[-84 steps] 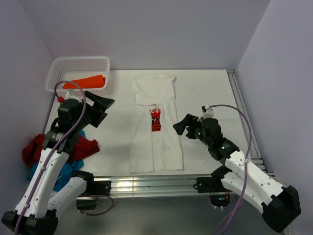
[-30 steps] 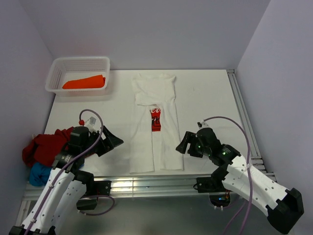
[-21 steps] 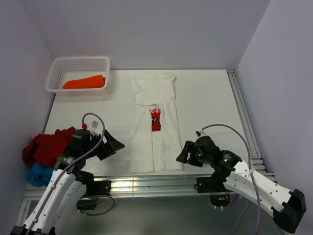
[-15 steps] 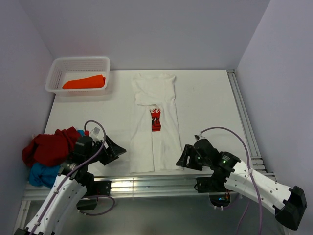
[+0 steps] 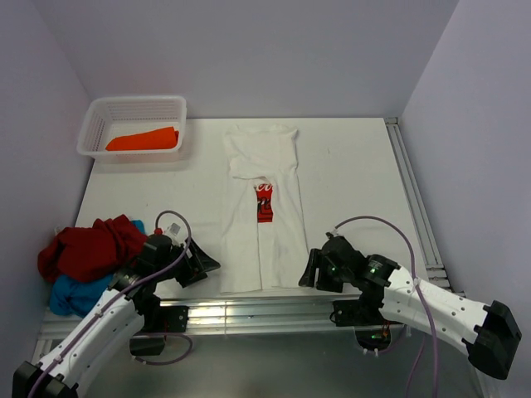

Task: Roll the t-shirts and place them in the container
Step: Fold the tshirt

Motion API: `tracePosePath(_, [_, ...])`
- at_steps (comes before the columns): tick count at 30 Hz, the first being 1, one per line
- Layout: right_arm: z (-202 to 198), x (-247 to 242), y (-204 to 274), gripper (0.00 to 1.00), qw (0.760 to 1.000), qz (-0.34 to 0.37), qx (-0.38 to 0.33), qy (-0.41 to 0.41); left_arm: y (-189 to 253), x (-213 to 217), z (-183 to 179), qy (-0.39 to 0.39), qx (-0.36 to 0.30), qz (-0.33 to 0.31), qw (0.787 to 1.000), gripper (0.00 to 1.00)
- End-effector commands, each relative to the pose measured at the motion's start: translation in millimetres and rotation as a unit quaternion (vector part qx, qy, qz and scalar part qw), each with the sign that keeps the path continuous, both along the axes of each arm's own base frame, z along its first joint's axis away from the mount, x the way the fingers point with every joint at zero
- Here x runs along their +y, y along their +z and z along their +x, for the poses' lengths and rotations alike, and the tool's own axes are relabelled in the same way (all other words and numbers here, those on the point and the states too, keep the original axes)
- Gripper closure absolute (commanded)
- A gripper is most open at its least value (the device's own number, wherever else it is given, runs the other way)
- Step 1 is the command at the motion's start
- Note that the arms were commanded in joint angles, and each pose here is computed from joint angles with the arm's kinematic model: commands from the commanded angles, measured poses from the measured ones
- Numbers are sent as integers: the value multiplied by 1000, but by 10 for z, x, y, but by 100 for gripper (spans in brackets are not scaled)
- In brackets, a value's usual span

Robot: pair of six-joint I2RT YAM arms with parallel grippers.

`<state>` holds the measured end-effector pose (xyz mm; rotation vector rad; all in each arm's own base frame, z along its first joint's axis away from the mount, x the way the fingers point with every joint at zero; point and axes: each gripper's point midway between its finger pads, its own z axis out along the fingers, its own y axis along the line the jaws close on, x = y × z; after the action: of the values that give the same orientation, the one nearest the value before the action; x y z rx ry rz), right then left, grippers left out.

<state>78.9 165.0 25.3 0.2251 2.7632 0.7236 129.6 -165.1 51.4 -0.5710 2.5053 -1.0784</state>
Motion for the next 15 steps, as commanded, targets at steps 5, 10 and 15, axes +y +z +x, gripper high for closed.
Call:
tracePosePath(5, [80,119,111,31,1000,16,-18,10,-85,-48,-3,8,-30,18,999,29])
tracePosePath(10, [101,121,113,36,1000,12,-20,11,-222,-98,-151,-10,-6,30,999,29])
tracePosePath(15, [126,145,93,44,1000,14,-22,8,-219,-153,-230,-29,-5,41,999,30])
